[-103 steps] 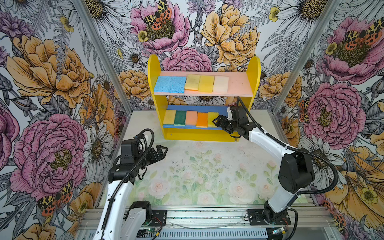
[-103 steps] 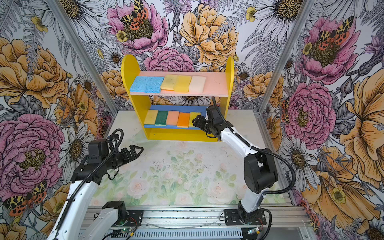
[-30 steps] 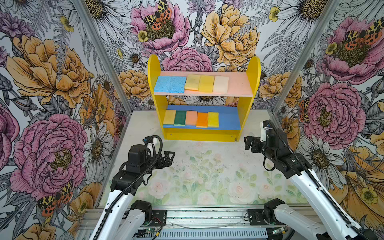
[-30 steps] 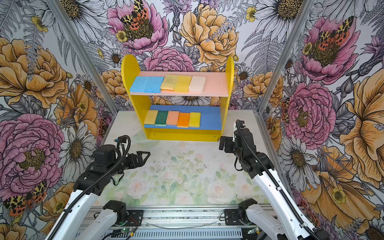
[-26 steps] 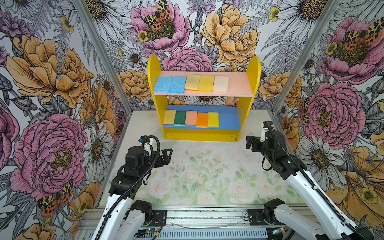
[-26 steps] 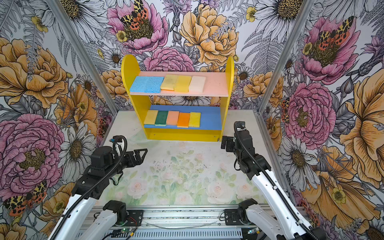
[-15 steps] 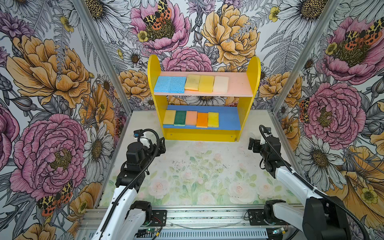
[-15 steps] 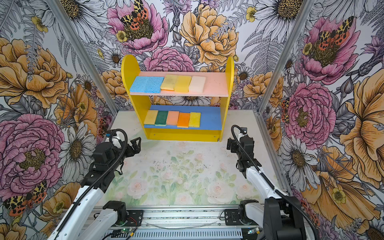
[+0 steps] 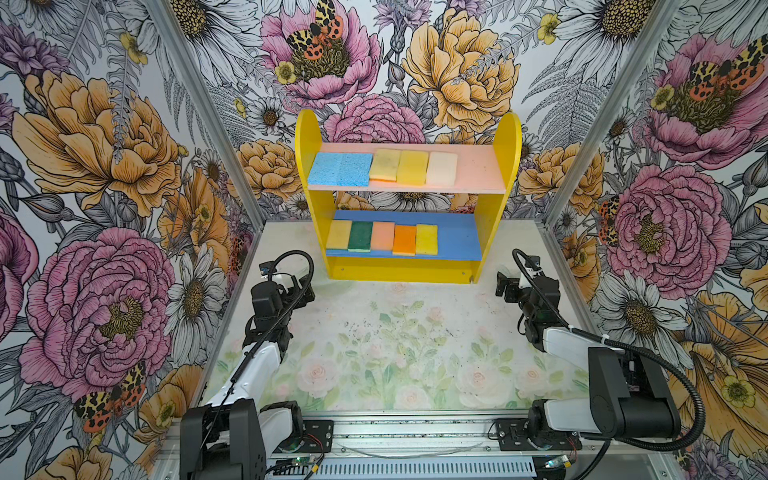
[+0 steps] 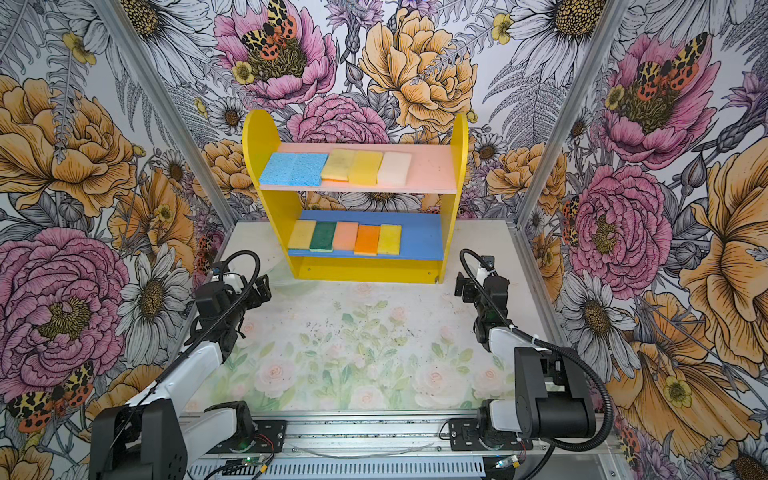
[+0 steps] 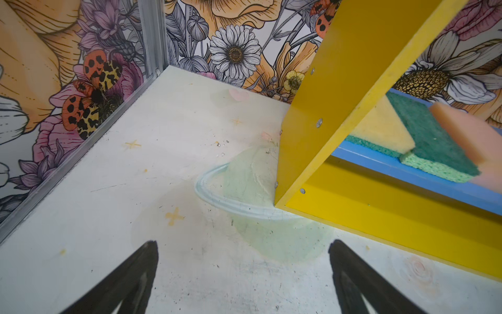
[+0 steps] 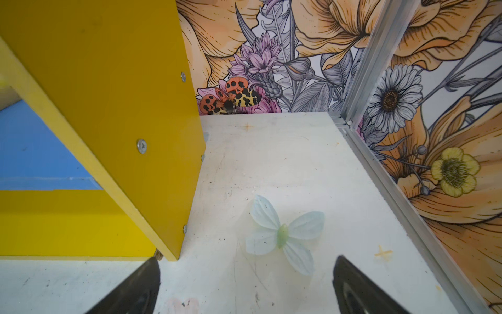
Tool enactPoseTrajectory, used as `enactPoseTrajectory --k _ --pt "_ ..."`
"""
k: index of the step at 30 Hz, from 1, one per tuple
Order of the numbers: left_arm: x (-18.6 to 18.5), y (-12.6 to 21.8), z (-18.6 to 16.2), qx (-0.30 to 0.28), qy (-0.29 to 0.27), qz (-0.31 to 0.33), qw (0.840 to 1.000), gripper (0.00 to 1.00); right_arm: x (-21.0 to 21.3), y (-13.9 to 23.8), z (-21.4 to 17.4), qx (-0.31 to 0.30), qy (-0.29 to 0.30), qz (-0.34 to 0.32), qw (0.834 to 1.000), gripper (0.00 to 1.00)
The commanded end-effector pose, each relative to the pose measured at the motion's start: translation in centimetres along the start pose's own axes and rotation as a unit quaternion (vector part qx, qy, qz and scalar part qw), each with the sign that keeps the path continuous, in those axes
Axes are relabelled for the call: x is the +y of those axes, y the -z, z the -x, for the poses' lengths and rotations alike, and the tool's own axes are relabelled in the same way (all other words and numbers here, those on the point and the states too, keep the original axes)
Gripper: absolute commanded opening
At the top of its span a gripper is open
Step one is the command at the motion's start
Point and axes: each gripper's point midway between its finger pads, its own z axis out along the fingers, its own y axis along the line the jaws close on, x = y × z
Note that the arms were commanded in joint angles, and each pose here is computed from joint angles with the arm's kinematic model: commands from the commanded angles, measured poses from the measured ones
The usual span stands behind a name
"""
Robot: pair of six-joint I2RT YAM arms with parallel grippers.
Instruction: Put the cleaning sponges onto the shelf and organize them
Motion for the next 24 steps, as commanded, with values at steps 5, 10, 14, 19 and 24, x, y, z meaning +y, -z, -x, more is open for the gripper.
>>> enactPoseTrajectory --k 5,10,14,19,24 --pt "-0.9 -2.0 0.1 -0.066 -0.045 -0.044 0.996 0.99 0.3 -0.2 0.4 -0.027 0.011 0.011 1.0 0.99" --pt "-1.4 -3.2 0.4 -0.083 -0.052 -0.058 0.994 0.99 0.4 -0.2 0.4 -0.027 0.013 0.016 0.999 0.99" --pt "-1.1 -3.5 -0.1 -0.1 -0.054 -0.057 0.992 0.99 0.5 -0.4 0.2 -0.025 0.013 0.019 0.999 1.0" --pt "-1.1 -3.4 -0.1 -0.102 -0.056 -0.054 0.992 0.99 0.6 -0.5 -0.3 -0.022 0.013 0.019 0.999 1.0" --pt "-0.8 -3.4 -0.2 -0.105 -0.055 -0.041 0.992 0.99 0.5 -0.4 -0.1 -0.025 0.012 0.018 0.999 0.99"
